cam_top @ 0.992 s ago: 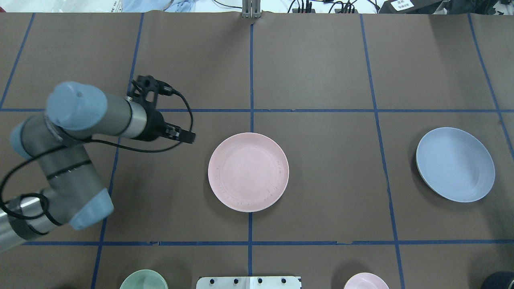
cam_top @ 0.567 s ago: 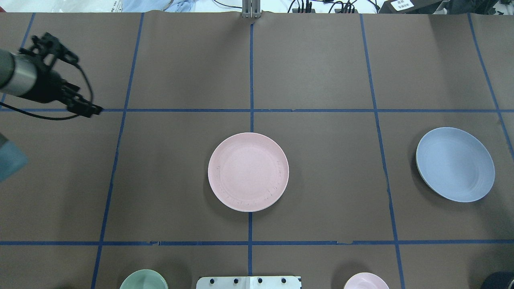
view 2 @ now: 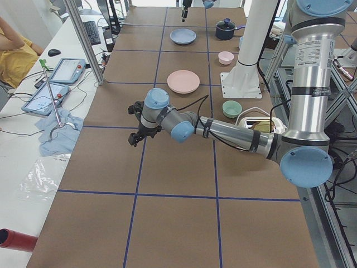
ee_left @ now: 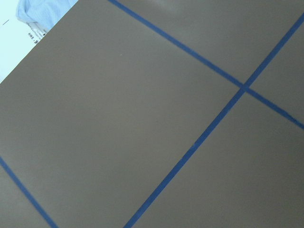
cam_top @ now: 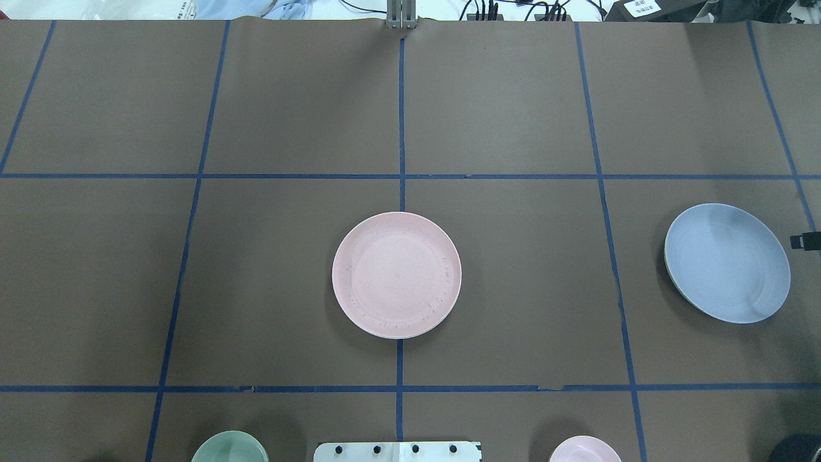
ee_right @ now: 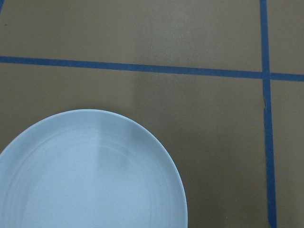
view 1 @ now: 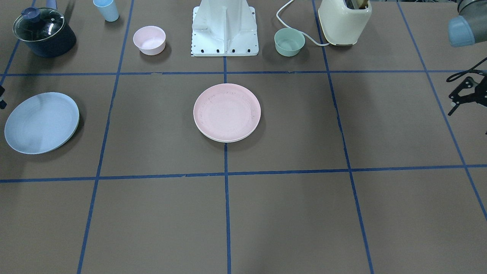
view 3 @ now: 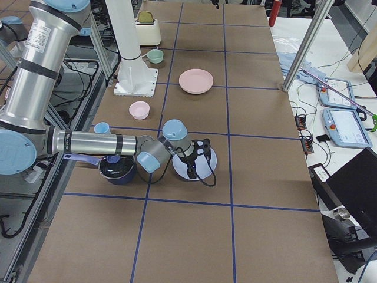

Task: Stack three plates with pink and blue
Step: 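Reach the right gripper to the rim of the light blue plate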

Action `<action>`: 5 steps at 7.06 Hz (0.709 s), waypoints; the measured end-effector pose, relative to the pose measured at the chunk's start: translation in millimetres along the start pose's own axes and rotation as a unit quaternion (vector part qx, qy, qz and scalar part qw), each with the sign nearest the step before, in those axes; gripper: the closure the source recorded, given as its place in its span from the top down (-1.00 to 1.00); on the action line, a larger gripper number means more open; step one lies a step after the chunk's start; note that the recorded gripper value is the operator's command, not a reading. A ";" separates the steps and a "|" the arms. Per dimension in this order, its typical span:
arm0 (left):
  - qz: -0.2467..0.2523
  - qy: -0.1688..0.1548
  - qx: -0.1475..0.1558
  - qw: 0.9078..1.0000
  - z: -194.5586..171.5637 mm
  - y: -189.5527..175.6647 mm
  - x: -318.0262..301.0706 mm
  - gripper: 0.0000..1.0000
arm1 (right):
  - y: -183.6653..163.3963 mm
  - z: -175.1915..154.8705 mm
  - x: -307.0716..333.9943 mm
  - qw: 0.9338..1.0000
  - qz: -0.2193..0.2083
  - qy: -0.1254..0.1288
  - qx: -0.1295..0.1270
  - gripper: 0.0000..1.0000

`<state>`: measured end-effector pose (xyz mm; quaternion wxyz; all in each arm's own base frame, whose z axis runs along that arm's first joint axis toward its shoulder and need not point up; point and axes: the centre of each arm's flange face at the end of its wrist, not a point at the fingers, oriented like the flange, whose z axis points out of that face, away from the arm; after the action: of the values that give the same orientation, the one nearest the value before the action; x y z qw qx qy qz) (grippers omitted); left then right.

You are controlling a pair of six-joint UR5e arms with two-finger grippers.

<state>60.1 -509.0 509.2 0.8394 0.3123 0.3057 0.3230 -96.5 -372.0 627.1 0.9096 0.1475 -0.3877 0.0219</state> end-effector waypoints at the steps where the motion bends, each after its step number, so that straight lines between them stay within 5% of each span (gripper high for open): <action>1: 0.000 -0.002 -0.002 1.000 -0.8 6.9 -2.6 1.00 | 10.3 17.8 6.1 1.000 -0.003 0.001 0.008 0.47; 2: 0.000 -0.002 -0.003 1.000 -0.8 9.8 -3.5 1.00 | 16.7 31.5 9.5 1.000 -0.003 0.004 0.012 0.00; 5: -0.001 -0.003 -0.003 1.000 -0.9 10.8 -3.8 1.00 | 22.1 55.5 5.6 1.000 0.018 0.006 0.005 -0.01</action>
<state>53.4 -505.0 517.6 0.8415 0.3102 0.3024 0.3228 -134.8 -367.1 673.0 0.9109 0.1443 -0.3844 0.0415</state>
